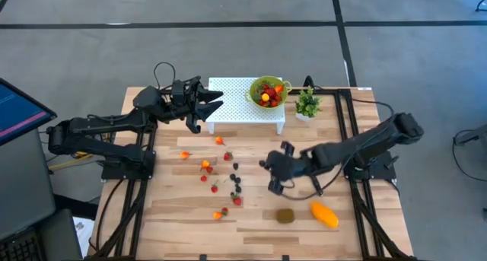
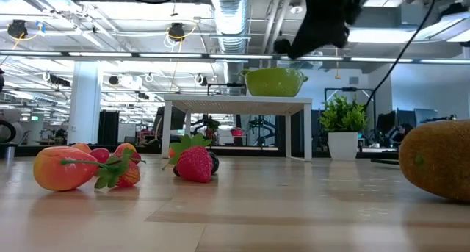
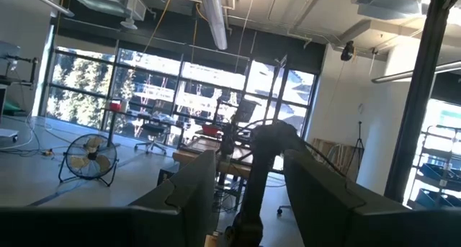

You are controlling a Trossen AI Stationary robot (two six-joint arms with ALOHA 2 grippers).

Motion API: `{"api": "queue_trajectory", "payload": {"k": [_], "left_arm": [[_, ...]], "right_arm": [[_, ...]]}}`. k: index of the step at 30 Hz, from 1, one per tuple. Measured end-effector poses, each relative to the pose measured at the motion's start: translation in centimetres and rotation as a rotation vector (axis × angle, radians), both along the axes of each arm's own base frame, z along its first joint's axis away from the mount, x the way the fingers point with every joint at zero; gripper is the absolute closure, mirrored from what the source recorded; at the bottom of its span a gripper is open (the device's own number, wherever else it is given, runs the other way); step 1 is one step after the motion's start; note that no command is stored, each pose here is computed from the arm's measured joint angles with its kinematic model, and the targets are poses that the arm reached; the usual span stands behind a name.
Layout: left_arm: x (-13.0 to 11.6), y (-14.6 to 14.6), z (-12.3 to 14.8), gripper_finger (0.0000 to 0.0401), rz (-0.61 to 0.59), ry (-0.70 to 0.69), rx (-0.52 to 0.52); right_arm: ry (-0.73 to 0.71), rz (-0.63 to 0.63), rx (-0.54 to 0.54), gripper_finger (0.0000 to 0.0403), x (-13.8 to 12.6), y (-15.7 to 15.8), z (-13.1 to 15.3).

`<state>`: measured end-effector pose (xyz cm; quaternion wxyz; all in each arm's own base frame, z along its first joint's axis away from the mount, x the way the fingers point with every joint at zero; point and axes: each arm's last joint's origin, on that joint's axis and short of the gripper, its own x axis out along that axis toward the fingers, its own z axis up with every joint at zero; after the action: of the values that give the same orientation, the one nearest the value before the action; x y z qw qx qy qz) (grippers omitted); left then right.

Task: Pick & Place Fruit
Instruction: Put the black cherry into the green strainer bowl

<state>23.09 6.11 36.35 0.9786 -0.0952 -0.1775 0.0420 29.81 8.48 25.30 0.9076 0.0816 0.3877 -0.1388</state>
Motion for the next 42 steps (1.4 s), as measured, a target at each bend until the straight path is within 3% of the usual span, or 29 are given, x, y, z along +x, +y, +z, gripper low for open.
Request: {"api": "queue_trajectory", "payload": {"k": [8,15,25,33,42], "left_arm": [[0.0,0.0,0.0,0.0242,0.000,0.000,0.000],[0.0,0.0,0.0,0.0242,0.000,0.000,0.000],[0.0,0.0,0.0,0.0242,0.000,0.000,0.000],[0.0,0.0,0.0,0.0242,0.000,0.000,0.000],[0.0,0.0,0.0,0.0242,0.000,0.000,0.000]], "right_arm": [[-0.203,-0.071,-0.095,0.0403,-0.9,-6.4,5.0],[-0.286,-0.211,-0.093,0.0403,-2.0,-12.8,7.5],[-0.218,-0.298,-0.028,0.0403,-3.0,-19.3,6.6],[-0.188,-0.360,0.008,0.0403,-4.3,-21.8,6.2],[-0.122,-0.376,0.032,0.0403,-3.2,-23.0,4.2]]}}
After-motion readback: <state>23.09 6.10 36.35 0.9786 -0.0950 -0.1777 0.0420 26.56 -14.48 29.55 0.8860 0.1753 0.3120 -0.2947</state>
